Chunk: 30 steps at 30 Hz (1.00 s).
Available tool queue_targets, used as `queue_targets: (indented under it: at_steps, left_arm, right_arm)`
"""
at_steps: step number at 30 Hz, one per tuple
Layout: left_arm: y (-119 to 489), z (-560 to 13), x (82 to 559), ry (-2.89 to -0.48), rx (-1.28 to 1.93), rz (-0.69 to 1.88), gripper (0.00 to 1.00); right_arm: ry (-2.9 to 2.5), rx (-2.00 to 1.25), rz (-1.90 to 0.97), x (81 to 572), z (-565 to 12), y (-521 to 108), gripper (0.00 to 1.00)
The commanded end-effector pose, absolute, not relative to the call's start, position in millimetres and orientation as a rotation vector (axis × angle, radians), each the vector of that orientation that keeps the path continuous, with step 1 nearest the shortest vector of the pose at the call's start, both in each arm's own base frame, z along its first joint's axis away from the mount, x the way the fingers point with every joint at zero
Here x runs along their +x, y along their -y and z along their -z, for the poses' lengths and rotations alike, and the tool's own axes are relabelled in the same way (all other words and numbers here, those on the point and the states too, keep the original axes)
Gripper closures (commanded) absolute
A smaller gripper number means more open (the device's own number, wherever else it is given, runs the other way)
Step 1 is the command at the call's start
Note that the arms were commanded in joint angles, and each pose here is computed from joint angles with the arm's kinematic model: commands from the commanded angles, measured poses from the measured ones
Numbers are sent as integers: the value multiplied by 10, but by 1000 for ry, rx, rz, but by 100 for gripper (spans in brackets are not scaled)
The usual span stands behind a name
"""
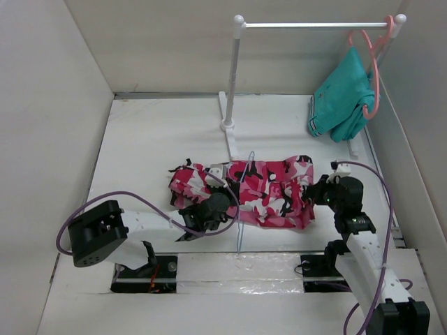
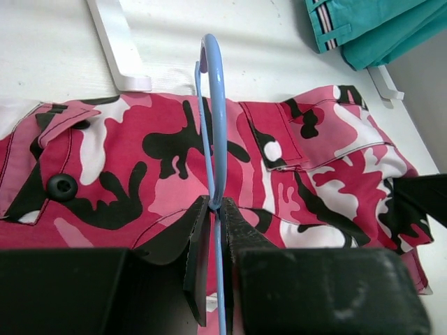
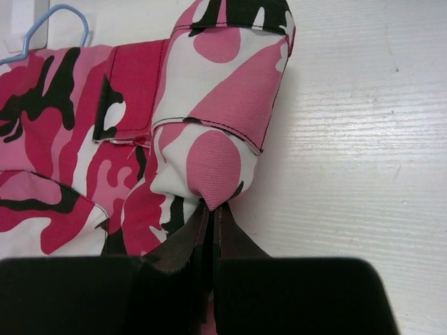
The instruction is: Place the trousers on the hanger
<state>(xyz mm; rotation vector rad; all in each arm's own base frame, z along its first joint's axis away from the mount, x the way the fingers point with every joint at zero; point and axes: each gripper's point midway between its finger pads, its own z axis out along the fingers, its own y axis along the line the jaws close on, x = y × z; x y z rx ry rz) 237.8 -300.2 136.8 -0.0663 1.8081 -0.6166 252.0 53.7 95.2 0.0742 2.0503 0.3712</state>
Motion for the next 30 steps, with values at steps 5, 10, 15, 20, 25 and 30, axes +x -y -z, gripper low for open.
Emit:
queue_targets:
  at_steps: [5,10,15,20,25,30]
  left_arm:
    - [3057,-1965,2421,-1679,-157,719,100]
    - [3015,-2310,2391,-1634,-176,774,100]
    - [3038,-2713,2379,-1588,-149,802,100]
    - [3091,-2918,2393,-1562,-126,807,100]
    - [3183,-2993,2395,-1562,-107,825,100]
    - [3227,-3089,2401,-1549,-118,850,100]
  right_arm:
    - [-1923,-78,-430,2547,-1589,-683,58]
    - [-1789,-178,-496,2441,-2192,-838,21]
    - [-1728,-260,-756,2265,-2448,-1354,100]
    - [-1659,-290,-940,2091,-2576,-1864,94]
    - [-1674,-268,-1023,1955,-2626,-2323,40]
    - [-1754,-267,-1070,1833,-2510,-2777,35]
